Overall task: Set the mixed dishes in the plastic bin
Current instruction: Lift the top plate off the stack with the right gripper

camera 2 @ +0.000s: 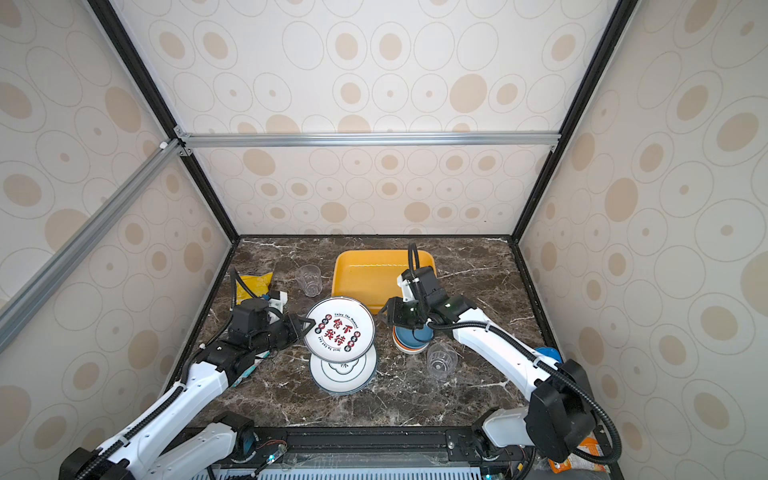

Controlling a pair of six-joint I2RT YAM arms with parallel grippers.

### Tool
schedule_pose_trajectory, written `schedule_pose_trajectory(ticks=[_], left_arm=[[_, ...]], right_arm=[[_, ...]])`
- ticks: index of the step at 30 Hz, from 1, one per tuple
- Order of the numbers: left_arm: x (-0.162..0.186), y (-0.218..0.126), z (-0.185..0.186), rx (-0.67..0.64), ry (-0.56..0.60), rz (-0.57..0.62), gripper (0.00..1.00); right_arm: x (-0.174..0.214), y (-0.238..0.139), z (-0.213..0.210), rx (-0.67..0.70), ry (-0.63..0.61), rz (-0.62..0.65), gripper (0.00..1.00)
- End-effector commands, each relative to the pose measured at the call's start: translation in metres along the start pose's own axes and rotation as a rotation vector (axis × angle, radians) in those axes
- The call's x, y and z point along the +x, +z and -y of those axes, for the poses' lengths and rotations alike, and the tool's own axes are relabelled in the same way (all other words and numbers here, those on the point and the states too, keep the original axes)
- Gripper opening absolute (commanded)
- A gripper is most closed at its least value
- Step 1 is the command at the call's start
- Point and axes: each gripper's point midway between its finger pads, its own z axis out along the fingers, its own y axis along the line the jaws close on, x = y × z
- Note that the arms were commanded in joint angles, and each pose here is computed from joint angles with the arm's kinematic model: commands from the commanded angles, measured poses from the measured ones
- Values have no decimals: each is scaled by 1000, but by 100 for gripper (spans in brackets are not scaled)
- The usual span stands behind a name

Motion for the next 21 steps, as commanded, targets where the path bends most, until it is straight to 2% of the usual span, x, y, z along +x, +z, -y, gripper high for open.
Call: schedule_pose_trajectory(ticks=[1, 10, 21], left_arm=[[-32, -11, 51, 145, 19, 84, 0], [-37, -8, 75, 233, 11, 61, 0], [-38, -4, 84, 279, 0, 55, 0]], right_arm=[[-2, -8, -23, -120, 5, 6, 46], [-8, 0, -28, -147, 19, 3, 49], [-9, 8, -27, -170, 31, 2, 43]])
